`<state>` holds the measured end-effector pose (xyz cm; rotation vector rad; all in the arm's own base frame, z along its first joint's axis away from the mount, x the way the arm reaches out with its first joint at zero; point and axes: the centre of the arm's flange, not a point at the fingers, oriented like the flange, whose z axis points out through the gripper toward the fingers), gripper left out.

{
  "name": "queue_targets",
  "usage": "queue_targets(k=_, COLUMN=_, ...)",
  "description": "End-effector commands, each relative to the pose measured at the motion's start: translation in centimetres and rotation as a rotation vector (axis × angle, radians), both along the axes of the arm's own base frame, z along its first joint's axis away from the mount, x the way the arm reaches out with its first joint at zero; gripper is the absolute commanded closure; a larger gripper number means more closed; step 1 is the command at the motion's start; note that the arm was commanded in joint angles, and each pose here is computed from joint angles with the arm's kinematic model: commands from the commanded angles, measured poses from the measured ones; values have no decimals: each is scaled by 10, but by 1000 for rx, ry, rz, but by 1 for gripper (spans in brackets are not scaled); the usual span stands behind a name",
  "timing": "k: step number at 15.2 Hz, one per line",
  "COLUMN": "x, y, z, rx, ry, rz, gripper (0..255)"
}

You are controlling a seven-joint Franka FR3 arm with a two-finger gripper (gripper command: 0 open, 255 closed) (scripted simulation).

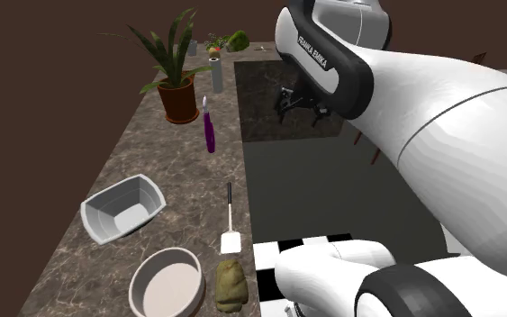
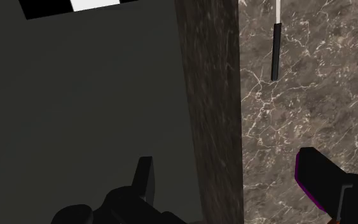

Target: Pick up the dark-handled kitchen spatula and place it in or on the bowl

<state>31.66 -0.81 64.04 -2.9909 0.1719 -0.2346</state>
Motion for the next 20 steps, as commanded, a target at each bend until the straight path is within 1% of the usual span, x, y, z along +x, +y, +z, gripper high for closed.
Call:
queue_targets(k=1, x=0, y=0, z=0, rx=0, ry=0, rz=0, gripper=0)
queue_targets(k=20, x=-26, y=172, z=-188, rx=-101, ry=67, rz=59, gripper=0)
